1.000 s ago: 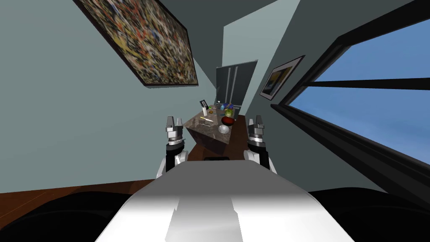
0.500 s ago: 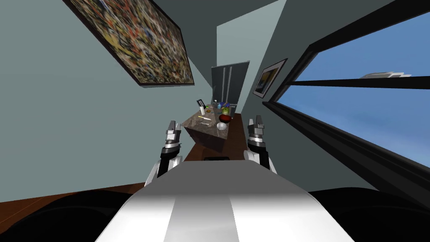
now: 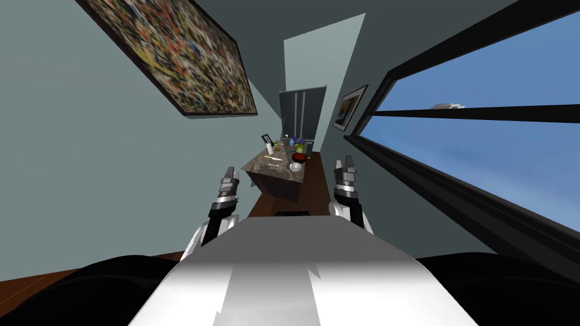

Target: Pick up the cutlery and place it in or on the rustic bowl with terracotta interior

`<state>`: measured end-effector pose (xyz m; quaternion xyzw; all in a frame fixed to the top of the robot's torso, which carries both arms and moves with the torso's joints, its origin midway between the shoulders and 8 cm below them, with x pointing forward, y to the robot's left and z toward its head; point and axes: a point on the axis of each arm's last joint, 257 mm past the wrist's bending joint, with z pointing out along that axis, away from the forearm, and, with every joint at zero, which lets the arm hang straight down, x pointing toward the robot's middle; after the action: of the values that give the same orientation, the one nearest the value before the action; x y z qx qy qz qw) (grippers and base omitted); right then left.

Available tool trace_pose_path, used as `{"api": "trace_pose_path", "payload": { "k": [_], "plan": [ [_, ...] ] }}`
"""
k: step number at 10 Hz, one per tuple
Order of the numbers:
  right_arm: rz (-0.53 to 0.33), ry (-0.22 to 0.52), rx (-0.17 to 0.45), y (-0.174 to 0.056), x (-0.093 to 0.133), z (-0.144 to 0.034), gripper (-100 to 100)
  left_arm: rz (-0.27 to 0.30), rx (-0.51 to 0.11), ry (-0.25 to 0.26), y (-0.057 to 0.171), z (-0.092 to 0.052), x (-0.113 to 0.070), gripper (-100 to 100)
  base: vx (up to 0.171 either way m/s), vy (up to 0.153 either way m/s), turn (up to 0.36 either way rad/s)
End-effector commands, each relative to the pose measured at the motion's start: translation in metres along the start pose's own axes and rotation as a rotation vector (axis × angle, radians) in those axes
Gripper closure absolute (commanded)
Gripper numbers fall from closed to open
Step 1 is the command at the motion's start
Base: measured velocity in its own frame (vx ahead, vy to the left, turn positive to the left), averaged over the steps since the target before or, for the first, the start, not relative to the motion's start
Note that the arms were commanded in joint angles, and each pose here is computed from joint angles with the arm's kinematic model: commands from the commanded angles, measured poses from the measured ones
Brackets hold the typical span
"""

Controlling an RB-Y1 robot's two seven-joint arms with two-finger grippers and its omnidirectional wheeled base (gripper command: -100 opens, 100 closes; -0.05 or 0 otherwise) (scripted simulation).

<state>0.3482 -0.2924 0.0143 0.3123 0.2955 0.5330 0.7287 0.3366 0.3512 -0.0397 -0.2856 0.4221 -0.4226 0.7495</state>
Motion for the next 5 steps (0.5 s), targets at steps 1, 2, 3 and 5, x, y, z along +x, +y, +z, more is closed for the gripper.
{"api": "trace_pose_path", "payload": {
  "k": [1, 2, 3, 5],
  "plan": [
    [0.000, 0.000, 0.000, 0.000, 0.000, 0.000, 0, 0.033, -0.097, -0.007, 0.027, -0.014, -0.018, -100, -0.121, 0.017, -0.353],
    [0.000, 0.000, 0.000, 0.000, 0.000, 0.000, 0, 0.033, -0.106, -0.008, 0.029, -0.014, -0.018, -100, -0.096, 0.022, -0.096],
    [0.000, 0.000, 0.000, 0.000, 0.000, 0.000, 0, 0.054, -0.173, -0.016, 0.048, -0.025, -0.031, -100, -0.082, 0.007, -0.207],
    [0.000, 0.000, 0.000, 0.000, 0.000, 0.000, 0, 0.075, -0.256, -0.028, 0.070, -0.040, -0.045, -100, -0.066, -0.004, -0.151]
  ]
}}
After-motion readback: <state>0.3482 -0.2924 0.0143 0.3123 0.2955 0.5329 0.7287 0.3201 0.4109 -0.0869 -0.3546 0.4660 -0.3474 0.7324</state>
